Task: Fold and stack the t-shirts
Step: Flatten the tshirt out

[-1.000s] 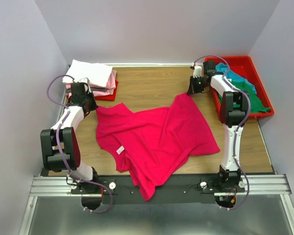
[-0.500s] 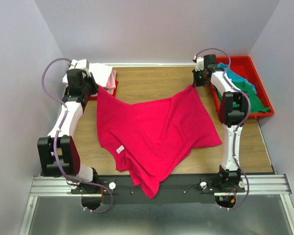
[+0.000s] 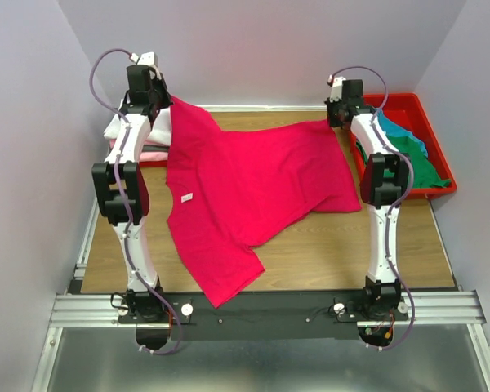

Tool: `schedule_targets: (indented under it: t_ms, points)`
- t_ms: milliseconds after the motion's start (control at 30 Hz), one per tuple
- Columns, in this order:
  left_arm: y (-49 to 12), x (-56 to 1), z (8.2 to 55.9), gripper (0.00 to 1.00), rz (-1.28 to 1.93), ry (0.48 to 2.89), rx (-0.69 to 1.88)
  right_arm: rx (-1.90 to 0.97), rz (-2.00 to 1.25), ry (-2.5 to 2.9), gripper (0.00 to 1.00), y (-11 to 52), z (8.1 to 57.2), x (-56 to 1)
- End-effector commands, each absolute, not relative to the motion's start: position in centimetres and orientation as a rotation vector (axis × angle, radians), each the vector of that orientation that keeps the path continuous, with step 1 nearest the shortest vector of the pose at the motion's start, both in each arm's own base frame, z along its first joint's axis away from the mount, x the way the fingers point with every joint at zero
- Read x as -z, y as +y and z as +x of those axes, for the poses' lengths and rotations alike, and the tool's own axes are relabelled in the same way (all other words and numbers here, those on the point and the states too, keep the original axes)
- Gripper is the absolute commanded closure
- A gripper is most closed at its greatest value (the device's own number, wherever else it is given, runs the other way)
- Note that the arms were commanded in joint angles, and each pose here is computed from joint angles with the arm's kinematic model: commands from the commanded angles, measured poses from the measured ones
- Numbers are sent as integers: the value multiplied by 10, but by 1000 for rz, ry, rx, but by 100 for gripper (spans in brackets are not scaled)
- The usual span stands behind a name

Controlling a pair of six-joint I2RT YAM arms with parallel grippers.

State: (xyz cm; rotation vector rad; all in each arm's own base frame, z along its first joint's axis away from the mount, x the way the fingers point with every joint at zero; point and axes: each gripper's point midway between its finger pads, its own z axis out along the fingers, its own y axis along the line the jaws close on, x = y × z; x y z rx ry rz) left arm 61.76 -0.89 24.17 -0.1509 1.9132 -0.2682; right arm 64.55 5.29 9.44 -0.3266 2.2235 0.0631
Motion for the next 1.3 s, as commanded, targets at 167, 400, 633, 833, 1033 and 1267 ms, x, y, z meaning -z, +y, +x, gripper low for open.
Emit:
schedule_targets:
  t_ms: [167,400,633,833,1033,1267]
  points:
    - [-22,-210,657,100,-149,1973,261,2,-289,2192,100,41,668,-79]
    - [-29,-250,648,100,-104,1907,286,-85,-370,2135,100,56,655,-119]
    - [-34,-336,567,100,-67,1755,305,-193,-482,1979,100,75,573,-242]
    - [-30,-434,458,100,-36,1533,265,-118,-561,1785,100,70,484,-345]
    - [-27,-541,311,100,-71,1198,287,91,-567,1444,100,49,367,-513]
    - [-29,-656,152,100,-89,801,406,175,-461,1122,100,36,241,-651]
